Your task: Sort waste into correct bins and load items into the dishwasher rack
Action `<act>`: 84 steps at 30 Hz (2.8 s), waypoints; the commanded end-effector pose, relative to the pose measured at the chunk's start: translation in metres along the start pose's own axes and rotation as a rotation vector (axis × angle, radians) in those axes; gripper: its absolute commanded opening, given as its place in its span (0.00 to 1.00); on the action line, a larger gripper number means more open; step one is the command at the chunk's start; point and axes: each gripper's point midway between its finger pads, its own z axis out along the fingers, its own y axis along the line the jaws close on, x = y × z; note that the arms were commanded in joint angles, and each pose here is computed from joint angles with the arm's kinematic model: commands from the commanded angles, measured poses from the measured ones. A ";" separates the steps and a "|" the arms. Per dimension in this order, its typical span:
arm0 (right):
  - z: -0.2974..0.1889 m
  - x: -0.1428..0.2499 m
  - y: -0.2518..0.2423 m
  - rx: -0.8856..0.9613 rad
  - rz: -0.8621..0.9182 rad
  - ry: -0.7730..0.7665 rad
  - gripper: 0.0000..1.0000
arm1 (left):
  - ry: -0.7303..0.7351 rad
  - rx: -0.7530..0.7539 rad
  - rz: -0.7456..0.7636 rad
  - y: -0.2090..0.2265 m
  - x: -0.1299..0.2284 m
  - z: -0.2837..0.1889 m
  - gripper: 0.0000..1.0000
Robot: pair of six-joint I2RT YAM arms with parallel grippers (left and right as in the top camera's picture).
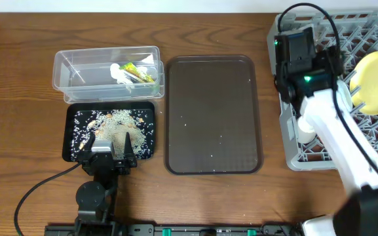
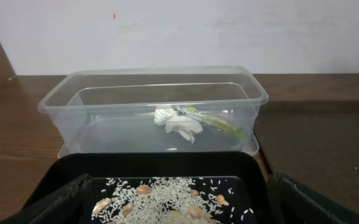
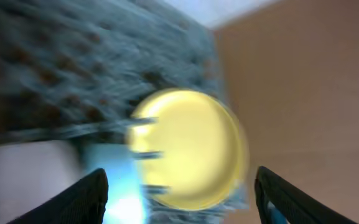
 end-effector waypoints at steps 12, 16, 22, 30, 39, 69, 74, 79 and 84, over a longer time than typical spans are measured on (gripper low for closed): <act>-0.263 -0.012 0.060 -1.348 0.203 -0.383 0.99 | 0.052 -0.012 -0.001 0.002 0.019 0.002 0.90; -0.282 0.004 0.058 -1.438 0.167 -0.372 0.99 | 0.052 -0.012 -0.001 0.002 0.019 0.002 0.90; -0.262 0.032 0.031 -1.289 0.151 -0.348 0.99 | 0.052 -0.012 -0.001 0.002 0.019 0.002 0.90; -0.264 0.047 -0.044 -1.004 0.183 -0.589 0.99 | 0.052 -0.012 -0.001 0.002 0.019 0.002 0.90; -0.246 0.082 -0.054 -0.885 0.281 -0.713 0.99 | 0.052 -0.012 -0.001 0.003 0.019 0.002 0.90; -0.159 0.143 0.094 -0.851 0.337 -1.020 0.99 | 0.052 -0.012 -0.001 0.002 0.019 0.002 0.90; -0.159 0.144 0.096 -0.855 0.335 -1.013 0.99 | 0.052 -0.012 -0.001 0.002 0.019 0.002 0.90; -0.158 0.144 0.096 -0.855 0.335 -1.012 0.99 | 0.052 -0.012 -0.001 0.002 0.019 0.002 0.90; -0.158 0.144 0.096 -0.855 0.335 -1.012 0.99 | 0.052 -0.012 -0.001 0.002 0.019 0.002 0.90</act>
